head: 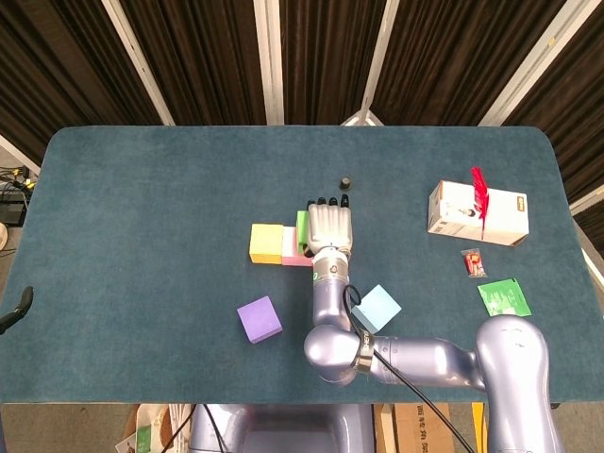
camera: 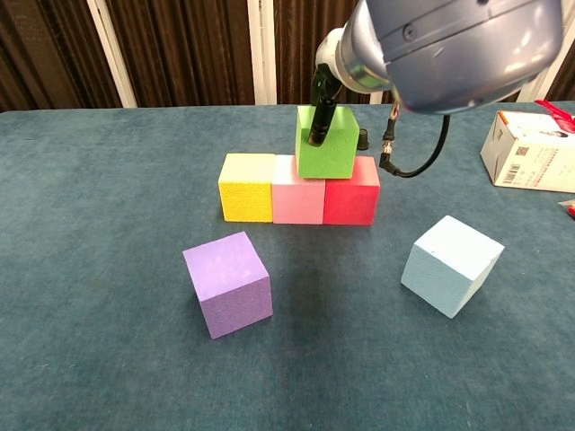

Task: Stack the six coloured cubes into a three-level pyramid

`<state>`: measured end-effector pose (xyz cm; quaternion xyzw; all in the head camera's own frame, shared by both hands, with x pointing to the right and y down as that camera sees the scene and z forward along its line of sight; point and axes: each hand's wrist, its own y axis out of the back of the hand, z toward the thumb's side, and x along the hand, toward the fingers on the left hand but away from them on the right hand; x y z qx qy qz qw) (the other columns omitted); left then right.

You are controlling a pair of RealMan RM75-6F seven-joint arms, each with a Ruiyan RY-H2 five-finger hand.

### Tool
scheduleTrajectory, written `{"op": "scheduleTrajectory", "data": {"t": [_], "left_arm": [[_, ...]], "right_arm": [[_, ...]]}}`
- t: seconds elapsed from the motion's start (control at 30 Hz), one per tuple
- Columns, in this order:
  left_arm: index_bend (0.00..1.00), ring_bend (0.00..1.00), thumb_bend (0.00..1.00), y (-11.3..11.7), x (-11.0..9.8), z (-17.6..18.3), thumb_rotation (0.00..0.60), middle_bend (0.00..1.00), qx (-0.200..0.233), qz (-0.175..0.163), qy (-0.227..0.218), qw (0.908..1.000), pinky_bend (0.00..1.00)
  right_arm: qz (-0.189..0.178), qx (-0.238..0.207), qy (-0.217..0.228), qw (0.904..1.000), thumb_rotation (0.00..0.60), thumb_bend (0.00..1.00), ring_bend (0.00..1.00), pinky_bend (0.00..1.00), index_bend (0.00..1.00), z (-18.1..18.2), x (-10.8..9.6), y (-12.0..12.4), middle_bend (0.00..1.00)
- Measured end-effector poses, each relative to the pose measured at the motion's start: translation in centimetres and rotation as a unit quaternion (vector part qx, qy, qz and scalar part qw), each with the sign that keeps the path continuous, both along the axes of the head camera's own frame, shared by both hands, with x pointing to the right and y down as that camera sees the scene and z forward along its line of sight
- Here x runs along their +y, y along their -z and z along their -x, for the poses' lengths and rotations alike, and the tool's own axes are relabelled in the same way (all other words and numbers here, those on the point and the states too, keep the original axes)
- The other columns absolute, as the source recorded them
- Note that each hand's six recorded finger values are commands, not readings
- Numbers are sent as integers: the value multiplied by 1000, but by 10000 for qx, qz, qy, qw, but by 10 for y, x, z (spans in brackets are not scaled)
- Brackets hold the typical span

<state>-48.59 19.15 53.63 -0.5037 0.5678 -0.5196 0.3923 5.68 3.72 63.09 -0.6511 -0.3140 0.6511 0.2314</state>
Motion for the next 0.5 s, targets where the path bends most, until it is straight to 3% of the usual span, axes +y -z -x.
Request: {"op": "scheduleTrajectory", "data": {"t": [0.5], "left_arm": [[100, 0, 363, 1, -1, 1, 600, 65, 2, -23, 23, 10000, 0]], "right_arm": [[73, -27, 57, 10000, 600, 333, 118, 0, 247, 1, 2, 0, 195]]}}
